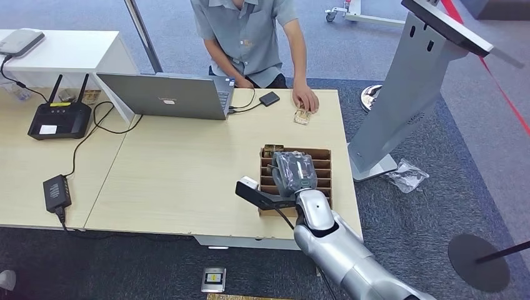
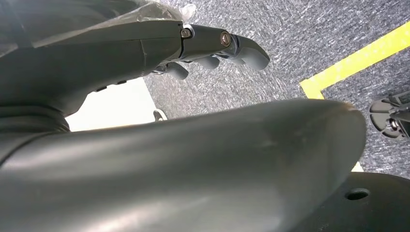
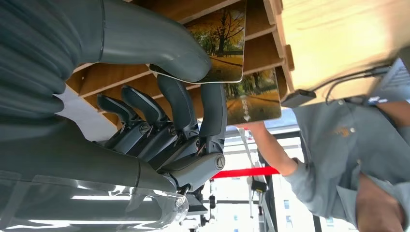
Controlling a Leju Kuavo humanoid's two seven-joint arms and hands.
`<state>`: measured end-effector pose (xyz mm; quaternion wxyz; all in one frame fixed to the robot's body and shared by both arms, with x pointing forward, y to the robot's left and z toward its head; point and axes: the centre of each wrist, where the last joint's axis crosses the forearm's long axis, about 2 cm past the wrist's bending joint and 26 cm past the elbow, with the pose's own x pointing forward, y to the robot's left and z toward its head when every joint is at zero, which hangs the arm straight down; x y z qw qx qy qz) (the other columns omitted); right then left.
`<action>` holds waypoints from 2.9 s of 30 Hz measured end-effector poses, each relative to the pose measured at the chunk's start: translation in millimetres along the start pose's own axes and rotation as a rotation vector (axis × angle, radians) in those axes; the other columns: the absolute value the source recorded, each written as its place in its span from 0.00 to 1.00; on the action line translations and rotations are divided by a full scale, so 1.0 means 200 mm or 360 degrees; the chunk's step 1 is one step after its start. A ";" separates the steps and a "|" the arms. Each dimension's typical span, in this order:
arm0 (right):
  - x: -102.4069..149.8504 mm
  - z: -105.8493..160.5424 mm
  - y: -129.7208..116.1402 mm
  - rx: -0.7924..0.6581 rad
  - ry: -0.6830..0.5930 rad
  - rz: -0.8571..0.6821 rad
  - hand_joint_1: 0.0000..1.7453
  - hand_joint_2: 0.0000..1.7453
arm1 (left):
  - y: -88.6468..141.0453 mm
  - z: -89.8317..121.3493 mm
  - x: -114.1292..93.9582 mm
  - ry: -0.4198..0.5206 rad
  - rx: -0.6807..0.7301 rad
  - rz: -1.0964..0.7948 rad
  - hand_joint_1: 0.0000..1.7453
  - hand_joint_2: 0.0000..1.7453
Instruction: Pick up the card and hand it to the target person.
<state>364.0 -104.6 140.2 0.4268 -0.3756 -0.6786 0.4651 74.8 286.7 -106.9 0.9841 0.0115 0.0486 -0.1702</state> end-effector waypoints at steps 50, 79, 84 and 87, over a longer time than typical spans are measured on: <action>0.04 -0.26 -0.40 -0.0665 -0.0288 0.0291 0.84 1.00 | 0.00 0.00 0.00 -0.0022 -0.0023 -0.0058 0.00 0.00; 0.06 0.01 -0.18 0.0180 -0.0069 -0.1466 0.00 1.00 | -0.01 0.00 -0.01 0.0021 -0.0044 0.0068 0.00 0.00; -0.02 0.15 -0.16 0.0066 0.0013 -0.1598 0.00 1.00 | -0.01 -0.01 -0.02 0.0025 -0.0035 0.0086 0.00 0.00; -0.09 0.25 -0.14 -0.0014 0.0108 -0.1596 0.00 1.00 | -0.01 -0.01 -0.02 0.0030 -0.0028 0.0094 0.00 0.00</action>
